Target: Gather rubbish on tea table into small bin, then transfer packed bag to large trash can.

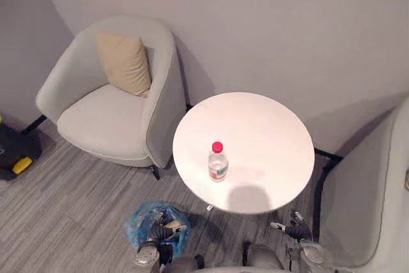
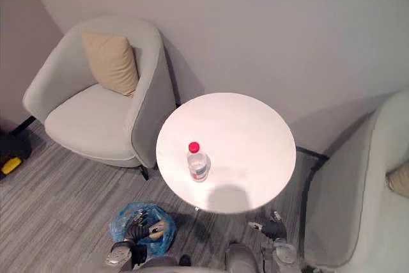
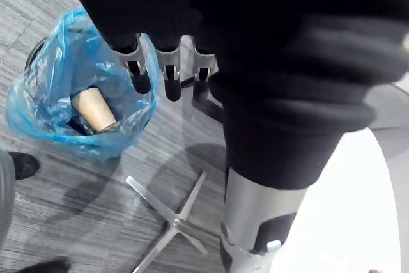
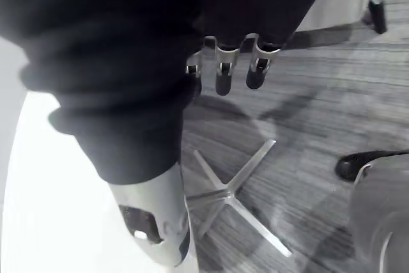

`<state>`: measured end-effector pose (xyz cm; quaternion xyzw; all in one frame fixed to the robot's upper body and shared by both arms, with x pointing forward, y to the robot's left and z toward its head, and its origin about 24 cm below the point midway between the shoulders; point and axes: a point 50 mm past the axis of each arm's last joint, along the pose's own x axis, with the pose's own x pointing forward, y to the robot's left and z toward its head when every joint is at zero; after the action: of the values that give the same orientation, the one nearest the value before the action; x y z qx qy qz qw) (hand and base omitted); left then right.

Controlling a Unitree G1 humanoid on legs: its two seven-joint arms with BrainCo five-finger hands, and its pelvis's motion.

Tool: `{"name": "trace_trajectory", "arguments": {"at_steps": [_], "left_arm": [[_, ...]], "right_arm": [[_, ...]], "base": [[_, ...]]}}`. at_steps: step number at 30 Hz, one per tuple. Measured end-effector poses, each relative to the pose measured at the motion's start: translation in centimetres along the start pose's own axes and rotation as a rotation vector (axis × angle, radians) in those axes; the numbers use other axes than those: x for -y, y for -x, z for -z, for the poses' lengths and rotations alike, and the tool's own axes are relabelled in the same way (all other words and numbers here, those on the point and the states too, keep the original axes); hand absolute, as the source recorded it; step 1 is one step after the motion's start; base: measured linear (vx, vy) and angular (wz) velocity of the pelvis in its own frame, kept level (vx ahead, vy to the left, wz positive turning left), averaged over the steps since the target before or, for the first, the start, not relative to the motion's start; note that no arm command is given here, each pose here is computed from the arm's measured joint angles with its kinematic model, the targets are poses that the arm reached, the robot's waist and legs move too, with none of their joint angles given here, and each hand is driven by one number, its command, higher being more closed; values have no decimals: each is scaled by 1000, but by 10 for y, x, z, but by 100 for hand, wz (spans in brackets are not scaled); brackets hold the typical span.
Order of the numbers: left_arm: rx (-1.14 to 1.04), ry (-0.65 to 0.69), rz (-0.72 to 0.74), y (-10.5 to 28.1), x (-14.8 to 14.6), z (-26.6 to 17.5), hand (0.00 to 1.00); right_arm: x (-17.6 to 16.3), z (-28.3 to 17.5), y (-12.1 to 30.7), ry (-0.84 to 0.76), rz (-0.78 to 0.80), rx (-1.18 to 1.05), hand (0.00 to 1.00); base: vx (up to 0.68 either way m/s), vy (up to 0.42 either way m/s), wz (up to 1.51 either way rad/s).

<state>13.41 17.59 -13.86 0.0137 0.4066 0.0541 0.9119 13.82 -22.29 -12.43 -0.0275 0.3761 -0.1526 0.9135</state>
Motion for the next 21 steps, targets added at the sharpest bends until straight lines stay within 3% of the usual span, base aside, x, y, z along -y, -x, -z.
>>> {"name": "trace_trajectory", "arguments": {"at_steps": [9, 21], "left_arm": [[-36, 40, -4, 5, 3, 13, 0], [-40, 26, -8, 7, -4, 15, 0]], "right_arm": [[7, -2, 7, -10, 21, 39, 0], [8, -60, 28, 20, 32, 370, 0]], "base": [[40, -122, 17], [-14, 16, 1]]}}
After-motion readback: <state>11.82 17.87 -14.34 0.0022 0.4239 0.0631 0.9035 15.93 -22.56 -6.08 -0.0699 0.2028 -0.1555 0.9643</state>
